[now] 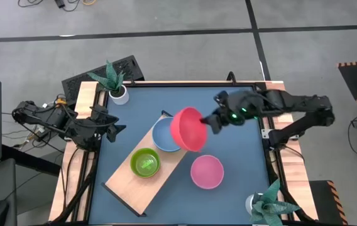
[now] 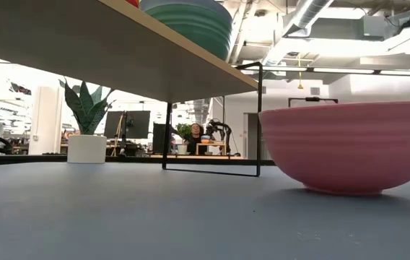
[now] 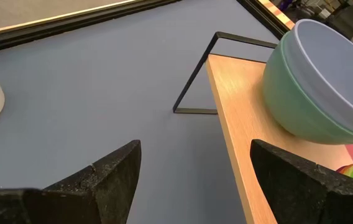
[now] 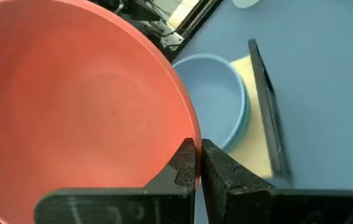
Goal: Place and stack bowls onto a shelf
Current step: Stack the orange bowl on top of the blue bowl on the shelf
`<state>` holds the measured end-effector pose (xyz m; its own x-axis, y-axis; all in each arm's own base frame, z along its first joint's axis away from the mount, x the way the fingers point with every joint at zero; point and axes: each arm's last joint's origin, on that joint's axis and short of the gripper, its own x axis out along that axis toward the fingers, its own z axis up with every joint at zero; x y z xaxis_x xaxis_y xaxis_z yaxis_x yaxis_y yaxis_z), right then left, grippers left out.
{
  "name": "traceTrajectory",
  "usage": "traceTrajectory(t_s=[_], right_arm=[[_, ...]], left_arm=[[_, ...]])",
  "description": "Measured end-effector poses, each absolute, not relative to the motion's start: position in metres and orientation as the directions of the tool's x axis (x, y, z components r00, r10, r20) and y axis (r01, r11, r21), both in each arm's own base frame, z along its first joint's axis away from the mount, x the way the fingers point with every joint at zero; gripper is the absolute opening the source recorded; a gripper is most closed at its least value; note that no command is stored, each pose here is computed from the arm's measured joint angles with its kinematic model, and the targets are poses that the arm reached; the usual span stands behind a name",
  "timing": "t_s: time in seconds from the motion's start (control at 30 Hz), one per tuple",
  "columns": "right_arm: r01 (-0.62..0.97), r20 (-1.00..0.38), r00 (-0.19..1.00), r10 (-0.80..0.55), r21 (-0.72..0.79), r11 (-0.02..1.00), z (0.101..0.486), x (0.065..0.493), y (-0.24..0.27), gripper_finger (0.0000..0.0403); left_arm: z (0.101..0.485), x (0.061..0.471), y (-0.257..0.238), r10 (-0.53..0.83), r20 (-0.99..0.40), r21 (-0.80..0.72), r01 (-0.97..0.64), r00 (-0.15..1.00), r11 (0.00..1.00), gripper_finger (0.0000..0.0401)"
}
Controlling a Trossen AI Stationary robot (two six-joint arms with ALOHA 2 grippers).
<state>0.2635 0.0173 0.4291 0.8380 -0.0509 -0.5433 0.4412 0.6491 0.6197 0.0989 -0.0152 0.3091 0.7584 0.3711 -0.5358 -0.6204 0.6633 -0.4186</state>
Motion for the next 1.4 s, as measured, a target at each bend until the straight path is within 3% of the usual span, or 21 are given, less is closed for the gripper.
traceTrajectory(t_s=[0.27, 0.63, 1.0, 1.4], right_arm=[[0.497, -0.678, 0.732, -0.062, 0.469, 0.730, 0.425, 0.313, -0.019, 0.0029], [0.493, -0.779, 0.626, 0.032, 0.428, 0.757, 0.396, 0.357, -0.036, 0.0029], [0.515, -0.818, 0.573, 0.041, 0.398, 0.759, 0.386, 0.363, -0.036, 0.0041], [0.473, -0.816, 0.577, 0.040, 0.374, 0.798, 0.386, 0.364, -0.036, 0.0103]], left_arm=[[0.309, 0.099, -0.015, 0.372, -0.537, -0.421, -0.623, 0.757, 0.660, 0.0286], [0.309, 0.099, -0.015, 0.372, -0.537, -0.424, -0.624, 0.757, 0.657, 0.0286], [0.309, 0.099, -0.015, 0.377, -0.536, -0.420, -0.626, 0.756, 0.657, 0.0286], [0.309, 0.099, -0.015, 0.376, -0.536, -0.420, -0.626, 0.755, 0.657, 0.0286]])
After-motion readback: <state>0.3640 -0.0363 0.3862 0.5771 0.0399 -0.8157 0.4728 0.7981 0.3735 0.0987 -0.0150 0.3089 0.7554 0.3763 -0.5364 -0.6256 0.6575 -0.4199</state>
